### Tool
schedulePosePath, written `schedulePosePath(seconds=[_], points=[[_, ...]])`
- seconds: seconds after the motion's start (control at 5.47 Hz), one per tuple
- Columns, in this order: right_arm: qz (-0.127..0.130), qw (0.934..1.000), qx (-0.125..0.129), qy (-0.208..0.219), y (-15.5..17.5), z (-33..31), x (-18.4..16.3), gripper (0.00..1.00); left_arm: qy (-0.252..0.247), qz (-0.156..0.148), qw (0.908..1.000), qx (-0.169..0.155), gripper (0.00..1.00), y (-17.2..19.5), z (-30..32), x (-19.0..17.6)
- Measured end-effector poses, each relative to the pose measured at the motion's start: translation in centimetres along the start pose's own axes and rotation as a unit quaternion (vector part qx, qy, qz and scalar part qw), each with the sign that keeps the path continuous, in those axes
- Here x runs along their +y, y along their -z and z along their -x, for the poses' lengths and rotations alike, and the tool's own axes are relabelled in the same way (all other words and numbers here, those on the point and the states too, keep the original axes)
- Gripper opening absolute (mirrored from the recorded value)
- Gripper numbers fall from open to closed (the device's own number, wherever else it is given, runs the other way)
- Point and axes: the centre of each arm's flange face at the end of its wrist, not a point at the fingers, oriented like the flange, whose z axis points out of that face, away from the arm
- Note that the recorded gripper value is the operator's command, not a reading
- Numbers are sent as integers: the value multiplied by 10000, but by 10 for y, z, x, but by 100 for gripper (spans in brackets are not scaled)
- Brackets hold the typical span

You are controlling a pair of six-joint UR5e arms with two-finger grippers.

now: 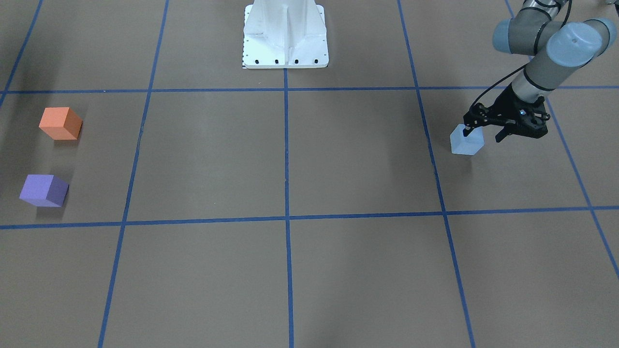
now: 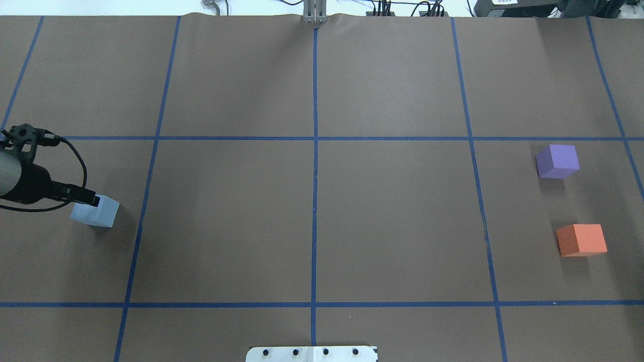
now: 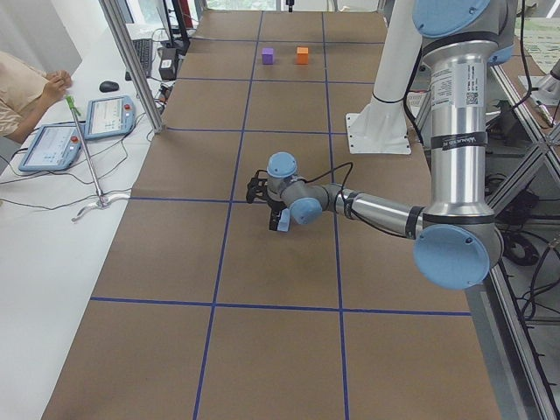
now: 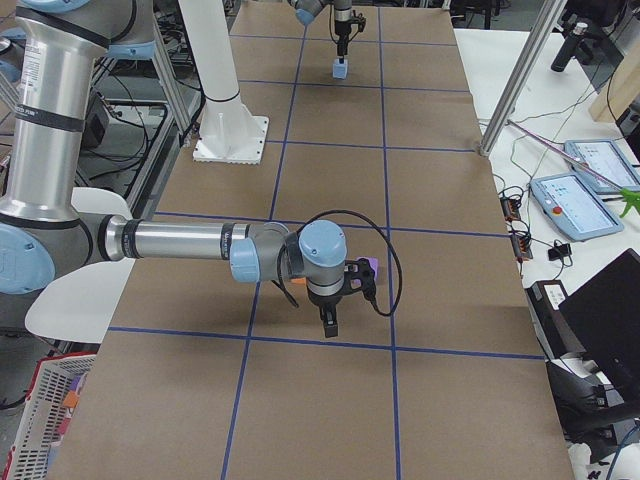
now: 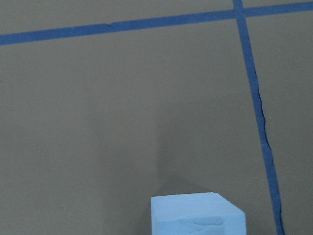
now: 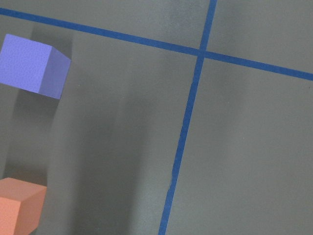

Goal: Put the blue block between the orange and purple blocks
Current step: 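Lower the left gripper onto the light blue cube and grasp it, then carry the light blue cube with the left gripper to the table center and release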

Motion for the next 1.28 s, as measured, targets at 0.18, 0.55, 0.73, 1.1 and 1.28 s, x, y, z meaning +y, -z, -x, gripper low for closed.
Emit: schedulePosePath(seconds=[0.18, 0.55, 0.73, 1.1, 1.28], points=[[2, 10000, 1, -2, 0, 0, 0, 100, 56, 17, 10000, -49, 100, -10, -9, 4], [14, 10000, 1, -11, -1, -1, 2, 100, 13, 19, 9997, -240, 45, -29, -14, 13], [18, 10000, 0, -13, -1, -1, 2, 100, -9, 41, 9995, -304, 9, -35, -14, 16], [18, 10000, 0, -11, -1, -1, 3, 100, -40, 29, 9997, -255, 8, -28, -29, 13], [17, 10000, 1, -9, -1, -1, 2, 100, -23, 58, 9996, -260, 8, -14, -63, -2]])
